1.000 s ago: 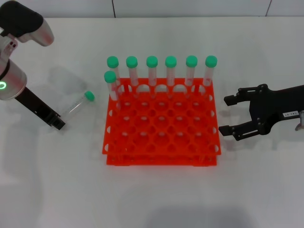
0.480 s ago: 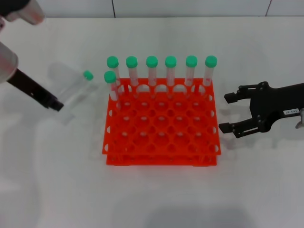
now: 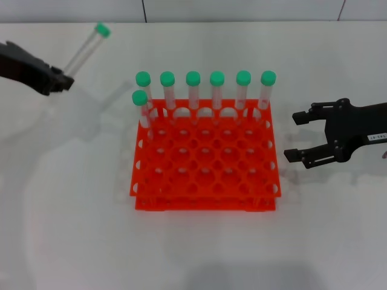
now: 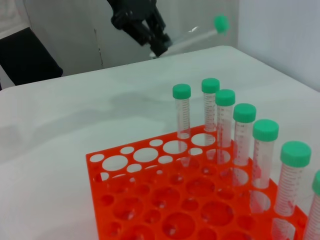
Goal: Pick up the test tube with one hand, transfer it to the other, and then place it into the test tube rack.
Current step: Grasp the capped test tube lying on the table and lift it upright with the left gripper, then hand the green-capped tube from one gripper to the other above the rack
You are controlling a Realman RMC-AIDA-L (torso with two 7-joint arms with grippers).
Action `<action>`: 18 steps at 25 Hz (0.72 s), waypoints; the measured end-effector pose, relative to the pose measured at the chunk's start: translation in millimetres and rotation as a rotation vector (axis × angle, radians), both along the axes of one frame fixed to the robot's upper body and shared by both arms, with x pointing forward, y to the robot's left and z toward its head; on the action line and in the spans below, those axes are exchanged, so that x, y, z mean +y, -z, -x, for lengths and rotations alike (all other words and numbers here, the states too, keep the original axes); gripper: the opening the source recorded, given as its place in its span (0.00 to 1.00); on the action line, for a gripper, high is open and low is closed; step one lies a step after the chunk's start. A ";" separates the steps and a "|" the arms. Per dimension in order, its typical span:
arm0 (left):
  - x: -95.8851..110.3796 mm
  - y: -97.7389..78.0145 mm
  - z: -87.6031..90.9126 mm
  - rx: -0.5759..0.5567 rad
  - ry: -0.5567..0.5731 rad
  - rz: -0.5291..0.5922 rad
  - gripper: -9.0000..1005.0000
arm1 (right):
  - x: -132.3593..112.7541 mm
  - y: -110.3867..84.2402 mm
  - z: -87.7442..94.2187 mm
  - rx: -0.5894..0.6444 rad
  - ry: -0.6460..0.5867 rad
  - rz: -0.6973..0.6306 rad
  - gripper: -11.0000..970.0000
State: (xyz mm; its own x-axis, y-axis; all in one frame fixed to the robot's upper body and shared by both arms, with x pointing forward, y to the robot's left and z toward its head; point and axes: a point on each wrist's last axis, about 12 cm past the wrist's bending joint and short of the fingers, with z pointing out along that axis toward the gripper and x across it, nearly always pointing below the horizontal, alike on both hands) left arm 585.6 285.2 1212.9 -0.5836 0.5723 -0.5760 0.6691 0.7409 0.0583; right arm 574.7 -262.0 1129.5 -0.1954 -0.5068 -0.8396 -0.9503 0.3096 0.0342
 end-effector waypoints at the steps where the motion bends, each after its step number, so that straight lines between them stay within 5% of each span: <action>1: -0.5 -1.9 2.4 -0.032 0.012 0.020 0.20 | -0.1 0.0 -0.1 0.000 0.001 0.000 0.89; 11: -11.1 -0.9 16.3 -0.272 0.230 0.324 0.21 | 2.1 0.6 0.3 0.001 -0.001 -0.005 0.89; 18: -20.6 30.1 15.4 -0.251 0.375 0.530 0.21 | 5.1 1.9 1.3 -0.001 -0.008 -0.011 0.89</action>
State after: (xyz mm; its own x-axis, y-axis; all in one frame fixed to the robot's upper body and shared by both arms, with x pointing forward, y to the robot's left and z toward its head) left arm 570.2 264.6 1182.8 -0.2144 0.3132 -0.9252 0.8990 0.4336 -0.0615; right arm 573.4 -256.8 1127.6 -0.1907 -0.4993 -0.8452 -0.9527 0.3018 0.0367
